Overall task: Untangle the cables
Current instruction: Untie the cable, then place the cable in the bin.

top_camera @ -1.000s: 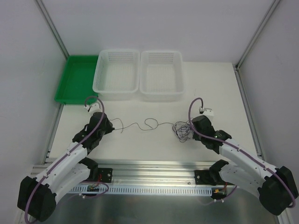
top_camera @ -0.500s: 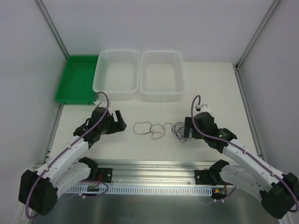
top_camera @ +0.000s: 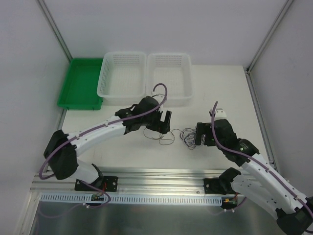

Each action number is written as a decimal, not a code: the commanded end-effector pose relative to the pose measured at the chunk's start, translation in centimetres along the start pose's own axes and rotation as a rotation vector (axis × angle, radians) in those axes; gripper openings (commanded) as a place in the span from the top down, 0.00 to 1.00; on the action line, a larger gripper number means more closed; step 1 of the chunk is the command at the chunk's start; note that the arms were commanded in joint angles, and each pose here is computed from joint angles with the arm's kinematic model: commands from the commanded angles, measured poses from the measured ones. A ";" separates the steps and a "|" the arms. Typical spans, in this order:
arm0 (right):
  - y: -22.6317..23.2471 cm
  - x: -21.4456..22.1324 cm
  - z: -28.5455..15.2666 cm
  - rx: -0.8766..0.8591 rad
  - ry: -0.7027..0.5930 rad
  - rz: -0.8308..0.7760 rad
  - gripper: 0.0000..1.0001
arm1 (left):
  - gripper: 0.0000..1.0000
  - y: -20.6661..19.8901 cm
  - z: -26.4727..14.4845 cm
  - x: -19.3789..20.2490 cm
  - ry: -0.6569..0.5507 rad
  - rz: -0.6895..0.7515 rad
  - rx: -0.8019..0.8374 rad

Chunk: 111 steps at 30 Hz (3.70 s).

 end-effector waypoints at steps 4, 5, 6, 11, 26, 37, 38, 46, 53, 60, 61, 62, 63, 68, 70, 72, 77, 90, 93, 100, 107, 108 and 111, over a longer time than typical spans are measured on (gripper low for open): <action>-1.0 0.8 -0.7 0.011 -0.032 0.020 0.03 | 0.15 -2.4 5.7 -0.1 0.099 0.001 -0.101; -1.0 0.8 -0.9 0.009 -0.038 0.022 0.03 | 0.16 -3.3 6.9 0.9 0.132 0.022 -0.103; -1.2 0.9 -0.9 0.014 -0.044 0.025 0.03 | 0.16 -4.1 7.3 0.7 0.127 0.023 -0.106; -1.4 1.3 -0.8 0.016 -0.049 0.034 0.03 | 0.19 -6.5 9.6 2.3 0.119 0.054 -0.211; -1.8 2.0 -0.6 0.014 -0.059 0.061 0.03 | 0.60 -6.9 14.9 5.9 0.129 0.131 -0.414; -1.5 2.2 0.2 0.003 -0.051 0.066 0.03 | 1.00 -6.9 13.4 6.2 0.129 0.115 -0.372; -1.5 2.5 0.4 -0.004 -0.039 0.065 0.03 | 1.00 -6.9 13.0 6.1 0.132 0.127 -0.359; -0.4 3.5 4.4 -0.008 -0.003 0.099 0.03 | 1.00 -7.9 6.9 3.4 0.050 0.101 -0.189; -1.4 5.2 7.8 0.185 0.074 0.098 0.16 | 1.00 -7.6 2.6 2.2 -0.027 0.069 -0.112; -2.2 6.1 8.0 0.235 0.102 0.093 0.74 | 1.00 -3.6 -2.1 0.9 -0.141 -0.041 -0.109; -2.3 6.2 7.8 0.238 0.105 0.090 0.85 | 1.00 -2.5 -2.3 1.6 -0.140 -0.057 -0.140; -2.2 6.1 7.6 0.236 0.105 0.092 0.90 | 1.00 -1.6 -2.7 1.7 -0.149 -0.078 -0.149; -2.4 6.2 7.3 0.245 0.118 0.090 0.94 | 1.00 0.4 -3.8 1.1 -0.195 -0.135 -0.181; -2.9 5.4 5.2 0.247 0.071 0.092 0.99 | 1.00 5.9 -6.3 3.0 -0.259 -0.278 -0.339; -2.9 4.7 4.5 0.244 0.037 0.093 0.99 | 1.00 7.5 -7.6 3.5 -0.298 -0.333 -0.391; -2.8 4.1 3.9 0.241 0.027 0.088 0.99 | 1.00 8.0 -8.4 3.8 -0.319 -0.351 -0.394; -2.1 3.8 3.9 0.190 0.044 0.083 0.81 | 1.00 7.6 -9.2 3.5 -0.314 -0.336 -0.346; -0.9 2.7 1.6 0.027 0.044 0.030 0.03 | 0.98 6.1 -13.9 -4.0 -0.392 -0.216 -0.254; -0.9 2.1 0.5 0.006 0.022 0.016 0.03 | 0.98 6.1 -16.3 -7.2 -0.449 -0.177 -0.279; -0.9 1.1 -1.7 -0.056 -0.031 -0.002 0.03 | 0.96 6.8 -21.5 -14.5 -0.642 -0.104 -0.415; -1.0 0.9 -2.4 -0.084 -0.061 -0.015 0.03 | 0.95 10.4 -20.1 -22.1 -0.705 0.027 -0.547; -1.0 0.9 -2.4 -0.084 -0.058 -0.014 0.03 | 0.95 11.1 -19.3 -22.7 -0.703 0.032 -0.543; -0.9 1.2 -2.3 -0.104 -0.039 -0.020 0.03 | 0.96 14.6 -16.0 -24.0 -0.647 0.006 -0.582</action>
Point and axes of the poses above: each gripper's point midway between its finger pads, its own z axis out along the fingers, its own y axis along the line the jaws close on, x = y × z, the point moved 9 cm from there along -z, back along the fingers, and after that the axes turned 10 degrees about z, right-handed, at the moved point
